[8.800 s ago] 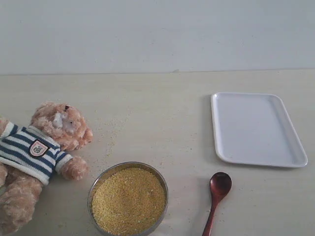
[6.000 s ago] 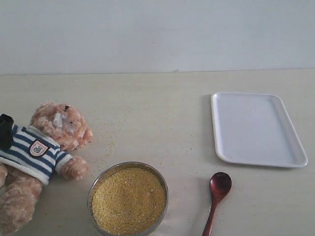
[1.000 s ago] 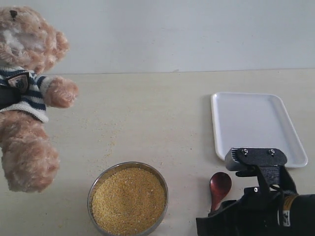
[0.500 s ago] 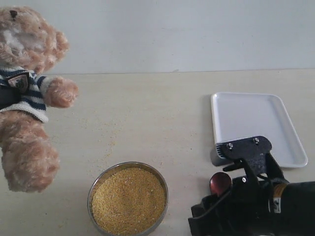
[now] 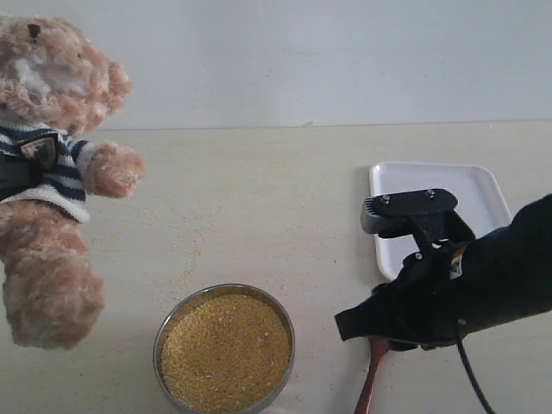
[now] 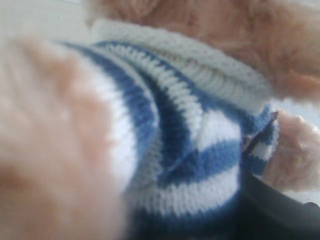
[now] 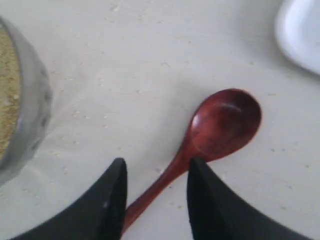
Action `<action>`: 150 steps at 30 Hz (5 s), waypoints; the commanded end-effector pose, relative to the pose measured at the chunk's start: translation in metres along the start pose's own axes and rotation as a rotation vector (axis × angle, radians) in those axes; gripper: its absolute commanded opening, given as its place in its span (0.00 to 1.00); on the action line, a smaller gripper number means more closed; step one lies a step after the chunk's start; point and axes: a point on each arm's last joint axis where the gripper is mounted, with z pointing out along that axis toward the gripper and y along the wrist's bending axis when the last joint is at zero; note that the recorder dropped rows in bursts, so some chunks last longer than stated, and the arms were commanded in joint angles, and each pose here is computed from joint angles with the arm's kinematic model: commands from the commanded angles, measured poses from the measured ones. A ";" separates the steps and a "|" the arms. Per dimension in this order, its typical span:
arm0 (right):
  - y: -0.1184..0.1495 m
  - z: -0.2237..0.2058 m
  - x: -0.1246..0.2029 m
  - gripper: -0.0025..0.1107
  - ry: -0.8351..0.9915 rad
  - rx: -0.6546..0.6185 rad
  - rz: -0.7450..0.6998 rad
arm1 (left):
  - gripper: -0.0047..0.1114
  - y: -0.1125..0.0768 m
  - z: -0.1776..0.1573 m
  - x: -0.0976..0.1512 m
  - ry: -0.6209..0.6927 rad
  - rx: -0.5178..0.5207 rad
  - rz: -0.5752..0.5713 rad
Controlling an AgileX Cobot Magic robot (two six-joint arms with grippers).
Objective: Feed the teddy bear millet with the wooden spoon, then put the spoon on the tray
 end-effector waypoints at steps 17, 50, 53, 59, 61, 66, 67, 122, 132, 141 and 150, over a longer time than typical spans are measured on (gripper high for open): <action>-0.121 -0.096 -0.036 0.02 0.305 1.066 -0.021 | 0.08 -0.002 -0.002 -0.001 -0.010 0.015 -0.010; 0.032 0.006 0.027 0.53 -0.015 0.193 0.136 | 0.08 -0.004 -0.002 0.001 0.008 0.033 -0.009; 0.038 0.003 0.017 0.53 -0.044 0.175 0.141 | 0.08 -0.004 -0.002 0.001 0.008 0.033 -0.009; 0.035 0.016 0.019 0.52 0.017 0.245 0.150 | 0.08 -0.004 -0.002 0.001 0.011 0.036 -0.009; 0.034 0.024 0.023 0.52 0.054 0.262 0.173 | 0.08 -0.004 -0.002 0.001 0.011 0.036 -0.009; 0.035 0.028 0.025 0.52 0.063 0.259 0.172 | 0.08 -0.004 -0.002 0.001 0.011 0.036 -0.009; 0.034 0.029 0.025 0.52 0.067 0.262 0.172 | 0.08 -0.004 -0.002 0.001 0.011 0.036 -0.009; 0.032 0.037 0.026 0.52 0.068 0.284 0.157 | 0.08 -0.004 -0.002 0.001 0.012 0.038 0.015; 0.043 0.048 0.025 0.52 0.039 0.160 0.225 | 0.08 -0.004 -0.002 0.001 0.012 0.038 0.015; 0.036 0.060 0.033 0.52 0.094 0.236 0.230 | 0.08 -0.005 -0.002 0.002 0.015 0.041 0.016; 0.022 0.050 0.035 0.19 0.132 0.402 0.118 | 0.08 -0.005 -0.002 0.001 0.012 0.042 0.008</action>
